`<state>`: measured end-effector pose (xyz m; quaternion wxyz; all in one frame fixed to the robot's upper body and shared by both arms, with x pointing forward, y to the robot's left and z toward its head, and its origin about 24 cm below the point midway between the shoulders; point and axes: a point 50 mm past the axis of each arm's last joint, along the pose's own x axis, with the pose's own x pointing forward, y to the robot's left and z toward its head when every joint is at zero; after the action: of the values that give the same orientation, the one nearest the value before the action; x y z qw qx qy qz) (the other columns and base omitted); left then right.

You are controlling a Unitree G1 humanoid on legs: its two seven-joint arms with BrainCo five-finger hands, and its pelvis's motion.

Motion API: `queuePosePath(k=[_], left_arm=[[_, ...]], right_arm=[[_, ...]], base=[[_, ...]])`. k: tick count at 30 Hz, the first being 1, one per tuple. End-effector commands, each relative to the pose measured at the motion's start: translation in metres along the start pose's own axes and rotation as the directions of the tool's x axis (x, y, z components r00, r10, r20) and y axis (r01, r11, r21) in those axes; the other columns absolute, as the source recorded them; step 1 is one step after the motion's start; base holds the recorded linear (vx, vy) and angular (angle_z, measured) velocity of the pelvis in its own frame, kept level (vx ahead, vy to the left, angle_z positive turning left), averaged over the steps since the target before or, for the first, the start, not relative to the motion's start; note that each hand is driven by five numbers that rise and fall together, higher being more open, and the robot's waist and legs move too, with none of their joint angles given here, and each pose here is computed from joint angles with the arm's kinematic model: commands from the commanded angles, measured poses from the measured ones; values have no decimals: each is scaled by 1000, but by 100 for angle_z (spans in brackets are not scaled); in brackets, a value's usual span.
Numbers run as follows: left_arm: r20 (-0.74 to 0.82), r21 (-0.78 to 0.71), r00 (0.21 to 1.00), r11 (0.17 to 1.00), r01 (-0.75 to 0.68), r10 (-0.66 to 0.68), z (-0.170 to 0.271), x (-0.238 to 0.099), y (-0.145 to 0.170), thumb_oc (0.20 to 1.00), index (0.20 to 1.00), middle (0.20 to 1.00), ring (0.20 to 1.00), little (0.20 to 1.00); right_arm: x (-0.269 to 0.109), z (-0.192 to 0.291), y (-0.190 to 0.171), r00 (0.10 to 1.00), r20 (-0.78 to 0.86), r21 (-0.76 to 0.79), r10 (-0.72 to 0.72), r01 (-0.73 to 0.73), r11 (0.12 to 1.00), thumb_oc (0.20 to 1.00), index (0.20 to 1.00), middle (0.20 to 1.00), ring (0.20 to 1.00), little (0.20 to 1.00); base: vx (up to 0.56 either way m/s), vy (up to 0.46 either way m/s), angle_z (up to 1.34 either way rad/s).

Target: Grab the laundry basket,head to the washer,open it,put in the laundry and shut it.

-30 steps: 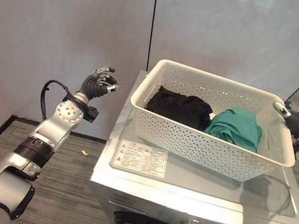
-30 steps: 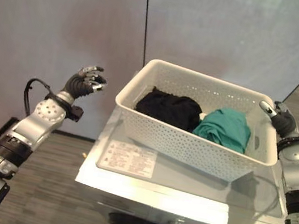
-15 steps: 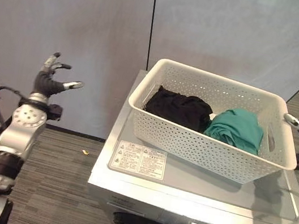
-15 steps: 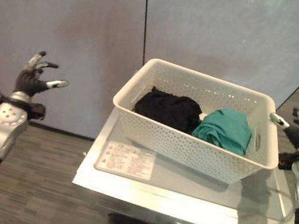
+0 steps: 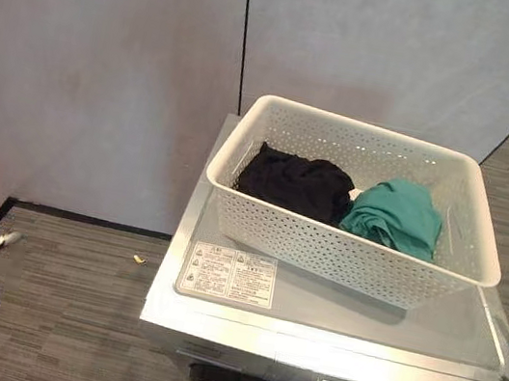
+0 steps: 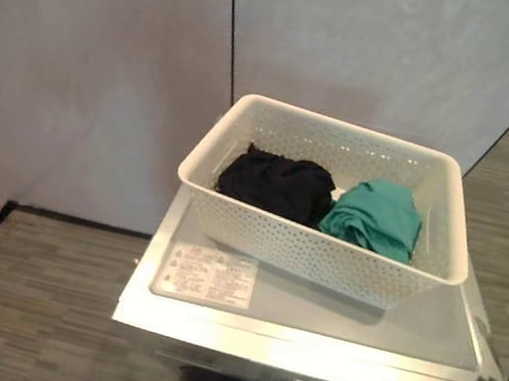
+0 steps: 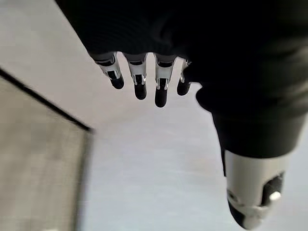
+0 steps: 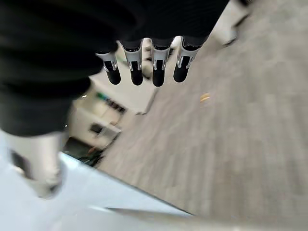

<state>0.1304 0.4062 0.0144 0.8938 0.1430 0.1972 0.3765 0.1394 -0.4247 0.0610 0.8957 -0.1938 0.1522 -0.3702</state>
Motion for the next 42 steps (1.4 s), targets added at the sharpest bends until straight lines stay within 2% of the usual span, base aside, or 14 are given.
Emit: queuePosePath(k=[1,2,4,8,14,16,19,21,24,26,28,33,37,42], left_arm=[[-12,77,999,996,-34,35,-8,6,11,1000,1000,1000,1000,1000],[-11,77,999,996,-33,34,-8,6,10,1000,1000,1000,1000,1000],[-178,89,983,996,-20,36,-55,-10,10,1000,1000,1000,1000,1000],[-362,72,932,997,-10,35,-100,-28,4,1000,1000,1000,1000,1000],[-605,60,795,992,114,-54,-156,-69,-29,1000,1000,1000,1000,1000],[-612,65,788,989,134,-66,-158,-71,-34,1000,1000,1000,1000,1000],[-645,91,755,968,232,-120,-163,-77,-54,1000,1000,1000,1000,1000],[-648,123,748,949,289,-144,-163,-79,-61,1000,1000,1000,1000,1000],[-649,131,746,944,303,-150,-163,-79,-64,1000,1000,1000,1000,1000],[-660,174,734,918,356,-159,-165,-82,-69,1000,1000,1000,1000,1000],[-656,186,734,905,383,-175,-165,-83,-76,1000,1000,1000,1000,1000],[-656,177,722,885,431,-221,-165,-89,-91,1000,1000,1000,1000,1000],[-661,170,706,867,469,-252,-167,-93,-100,1000,1000,1000,1000,1000],[-677,159,676,839,521,-292,-170,-102,-112,1000,1000,1000,1000,1000]], right_arm=[[-4,36,-13,980,194,17,-51,48,999,1000,1000,1000,1000,1000],[-4,36,-13,980,193,17,-51,49,999,1000,1000,1000,1000,1000],[-19,22,-15,984,170,20,-46,43,999,1000,1000,1000,1000,1000],[-28,6,-11,992,127,17,-21,19,1000,1000,1000,1000,1000,1000],[-50,-72,41,949,-193,1,248,-252,968,1000,1000,1000,1000,1000],[-53,-83,49,927,-239,-2,289,-298,955,1000,1000,1000,1000,1000],[-79,-144,85,746,-534,-52,398,-498,865,1000,1000,1000,1000,1000],[-105,-174,94,611,-681,-70,404,-604,794,1000,1000,1000,1000,1000],[-119,-187,98,545,-740,-46,395,-626,778,1000,1000,1000,1000,1000],[-150,-209,100,414,-845,-25,339,-663,748,1000,1000,1000,1000,1000],[-161,-215,104,365,-877,-19,312,-674,738,1000,1000,1000,1000,1000],[-163,-212,120,347,-876,-4,334,-698,716,1000,1000,1000,1000,1000],[-165,-211,128,331,-878,-28,346,-757,653,1000,1000,1000,1000,1000],[-187,-219,129,246,-913,-35,326,-841,540,1000,1000,1000,1000,1000]], base=[[0,-33,-4],[32,-23,-3],[-2,-33,-12],[-18,-32,-13],[-26,-39,-25],[-2,-12,-3],[0,0,0],[10,-9,3],[20,-6,14],[39,-9,9],[39,9,25],[18,11,11],[14,10,9],[24,9,8]])
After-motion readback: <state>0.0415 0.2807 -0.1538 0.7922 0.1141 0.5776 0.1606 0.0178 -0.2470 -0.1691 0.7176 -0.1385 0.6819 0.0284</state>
